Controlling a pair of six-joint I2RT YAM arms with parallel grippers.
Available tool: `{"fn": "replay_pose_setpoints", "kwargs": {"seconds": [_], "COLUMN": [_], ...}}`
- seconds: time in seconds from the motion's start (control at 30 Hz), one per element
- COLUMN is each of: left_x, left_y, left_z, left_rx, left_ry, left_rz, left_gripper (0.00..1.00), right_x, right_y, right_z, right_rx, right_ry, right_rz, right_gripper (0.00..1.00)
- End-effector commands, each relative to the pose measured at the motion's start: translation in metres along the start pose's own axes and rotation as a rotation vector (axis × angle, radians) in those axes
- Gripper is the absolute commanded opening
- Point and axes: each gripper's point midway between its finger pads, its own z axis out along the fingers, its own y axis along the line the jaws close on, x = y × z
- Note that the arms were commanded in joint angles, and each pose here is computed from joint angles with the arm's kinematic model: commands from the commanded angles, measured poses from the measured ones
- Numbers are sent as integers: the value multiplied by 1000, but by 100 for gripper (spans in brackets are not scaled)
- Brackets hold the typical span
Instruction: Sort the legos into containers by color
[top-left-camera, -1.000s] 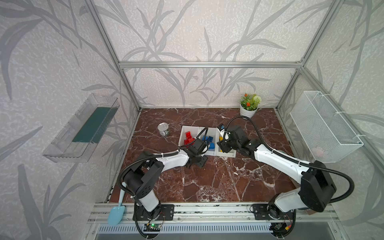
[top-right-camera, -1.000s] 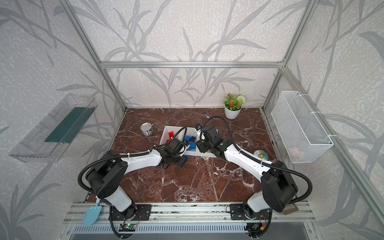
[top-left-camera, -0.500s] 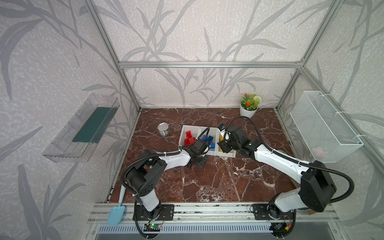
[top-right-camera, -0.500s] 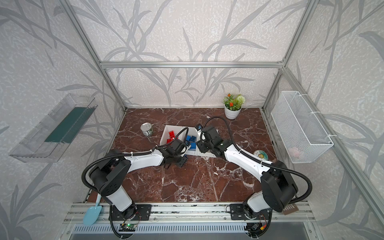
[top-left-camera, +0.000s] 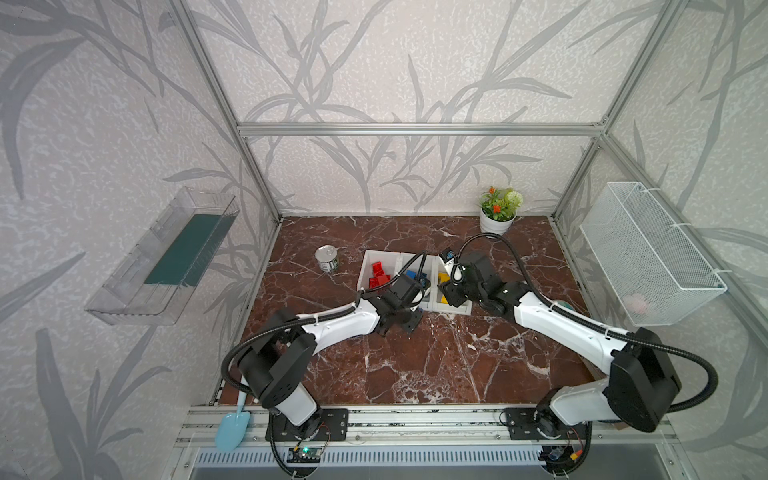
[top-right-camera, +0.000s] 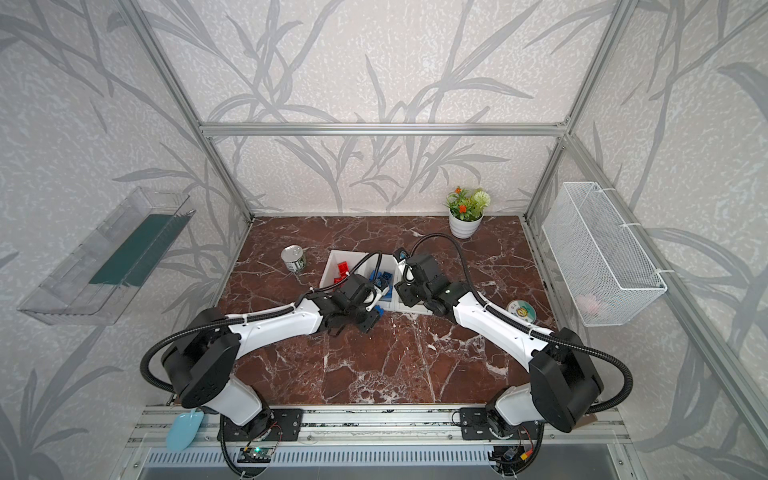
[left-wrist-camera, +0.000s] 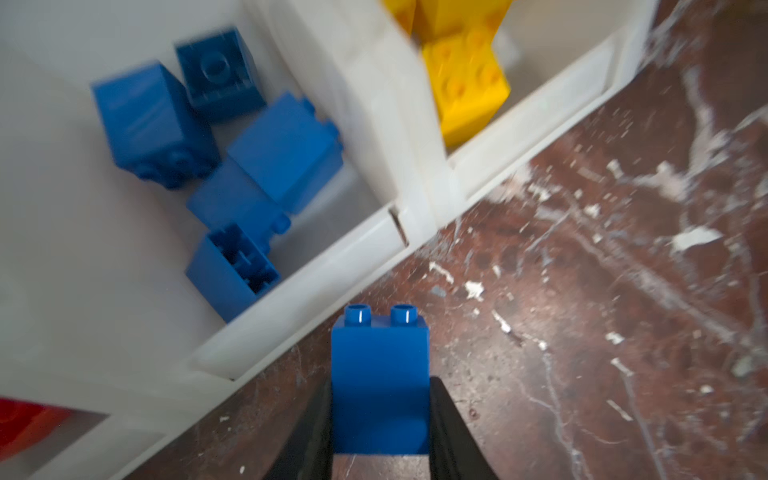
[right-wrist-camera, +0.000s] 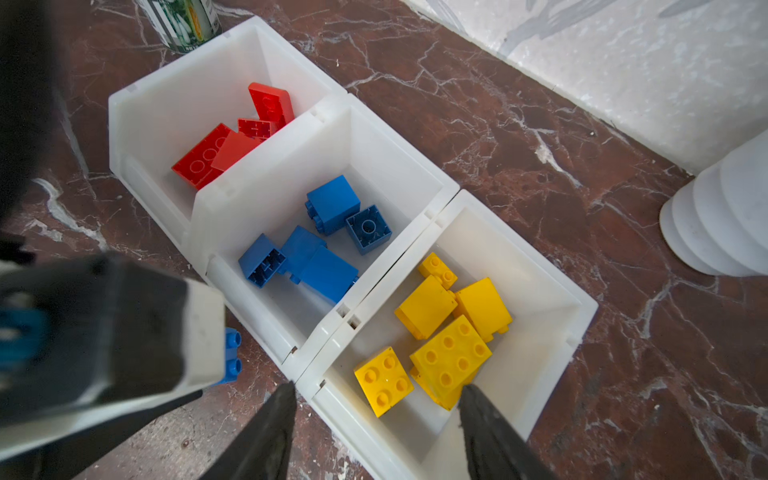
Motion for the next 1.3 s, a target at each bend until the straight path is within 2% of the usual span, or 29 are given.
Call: {"fn": "replay_pose_setpoints", "kwargs": {"seconds": [0.0, 0.1, 0.23, 0.4, 0.6, 0.7, 0.8, 0.87, 0.93, 0.97, 1.17, 1.27], "left_x": [-52, -74, -89, -93, -95, -97, -99, -103, -104, -106, -114, -121], "left_y": [-1, 12, 23, 45, 65, 69, 76, 78, 80, 81, 83, 91], "left_z": [-27, -24, 1, 20, 29, 31, 30, 26, 24, 21, 6, -14], "left_rx": [0, -51, -106, -213, -240, -257, -295, -312, -320, -323, -324, -361], "left_ry": [-178, -222, -182, -154, -164, -167, -178, -193, -209, -225, -312, -382], "left_rz": [-14, -11, -4, -21, -83, -85, -95, -100, -104, -109, -124, -140], "left_gripper": [32, 32, 33, 33, 35, 56, 67, 78, 97, 99, 99, 99], "right_x": [-10, -11, -10, -7, -5, -5, -4, -4, -4, -3, 0, 2], "right_y": [-10, -13, -16, -21, -28, -33, -39, -42, -44, -46, -57, -67], "right_z": [-11, -14, -19, -26, -30, -32, -34, -36, -38, -38, -45, -50], "right_rx": [28, 36, 46, 58, 73, 92, 107, 117, 126, 131, 159, 187], "right_ry": [-56, -62, -69, -70, -76, -80, -83, -88, -96, -98, -121, -131], "right_rz": [27, 30, 35, 37, 54, 64, 73, 77, 83, 90, 122, 144], "right_gripper": [63, 63, 62, 62, 62, 68, 73, 74, 74, 74, 74, 75]}}
